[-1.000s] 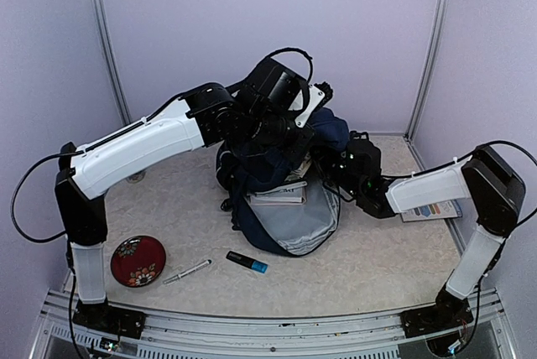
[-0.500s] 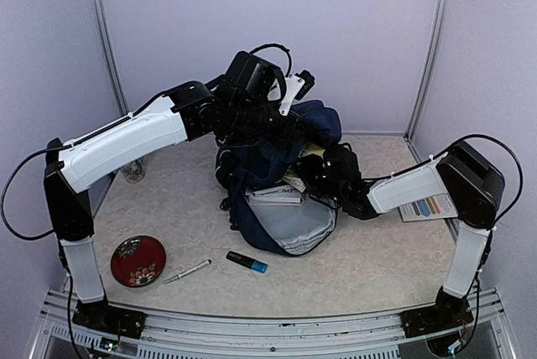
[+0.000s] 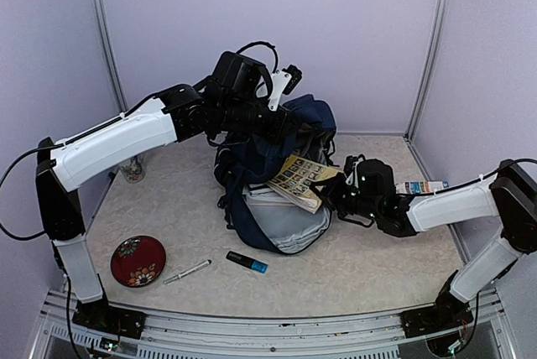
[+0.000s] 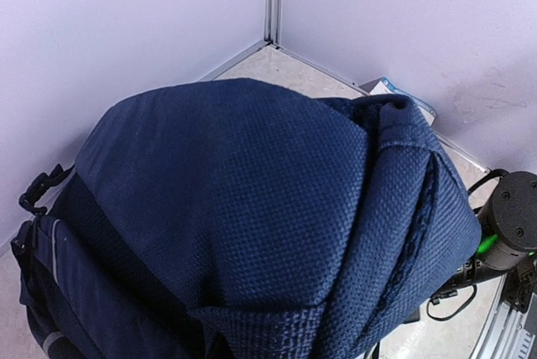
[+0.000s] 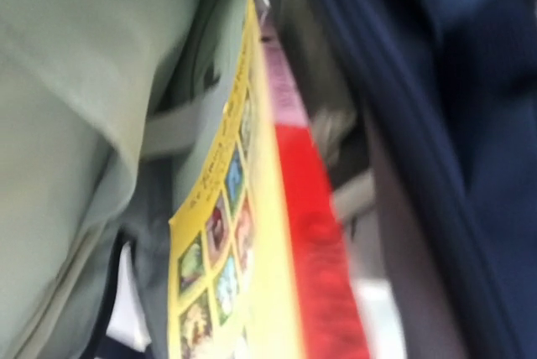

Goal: Pack the student bag
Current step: Place the book in the largest pocket of the bag.

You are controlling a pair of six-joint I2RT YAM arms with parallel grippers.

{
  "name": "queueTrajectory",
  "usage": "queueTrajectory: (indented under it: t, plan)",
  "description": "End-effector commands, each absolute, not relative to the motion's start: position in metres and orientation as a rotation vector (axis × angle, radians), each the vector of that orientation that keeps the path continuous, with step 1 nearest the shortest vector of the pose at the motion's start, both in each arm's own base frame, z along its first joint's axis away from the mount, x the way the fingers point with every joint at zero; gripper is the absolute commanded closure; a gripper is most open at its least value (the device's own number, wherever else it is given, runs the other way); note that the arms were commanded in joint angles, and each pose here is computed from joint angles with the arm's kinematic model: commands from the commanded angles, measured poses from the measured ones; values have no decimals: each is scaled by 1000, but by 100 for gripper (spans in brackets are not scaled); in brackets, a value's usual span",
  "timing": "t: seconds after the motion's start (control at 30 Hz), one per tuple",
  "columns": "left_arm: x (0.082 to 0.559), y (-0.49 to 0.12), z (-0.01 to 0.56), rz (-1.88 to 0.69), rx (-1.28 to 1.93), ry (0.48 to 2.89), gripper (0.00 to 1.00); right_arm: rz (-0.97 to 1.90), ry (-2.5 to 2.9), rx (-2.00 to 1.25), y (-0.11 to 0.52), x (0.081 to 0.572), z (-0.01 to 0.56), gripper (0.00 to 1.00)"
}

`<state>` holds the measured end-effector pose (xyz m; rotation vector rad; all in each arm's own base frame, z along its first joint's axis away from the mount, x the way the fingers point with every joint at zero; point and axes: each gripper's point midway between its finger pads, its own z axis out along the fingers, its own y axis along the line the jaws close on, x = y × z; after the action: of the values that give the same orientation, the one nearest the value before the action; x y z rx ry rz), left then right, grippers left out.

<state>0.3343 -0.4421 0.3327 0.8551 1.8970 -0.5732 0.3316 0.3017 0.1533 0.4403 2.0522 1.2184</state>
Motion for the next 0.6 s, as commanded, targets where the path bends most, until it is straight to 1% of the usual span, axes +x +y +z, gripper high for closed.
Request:
queueTrajectory:
  t: [0.0, 0.1, 0.2, 0.43, 0.57]
  plan:
    - [363, -408, 419, -494, 661, 1704, 100, 1476, 2102, 422, 314, 297, 159, 100]
    - [371, -400, 425, -436, 637, 1703, 100, 1525, 2159, 415, 314, 276, 153, 100]
    - [369, -400, 430, -447, 638, 1693, 100, 1516, 2154, 436, 303, 267, 151, 100]
    - [343, -406, 444, -504, 666, 1665, 100, 1349, 2008, 494, 259, 289, 183, 100]
    - [311, -421, 457, -582, 709, 1610, 100, 1295, 1954, 581, 234, 304, 190, 100]
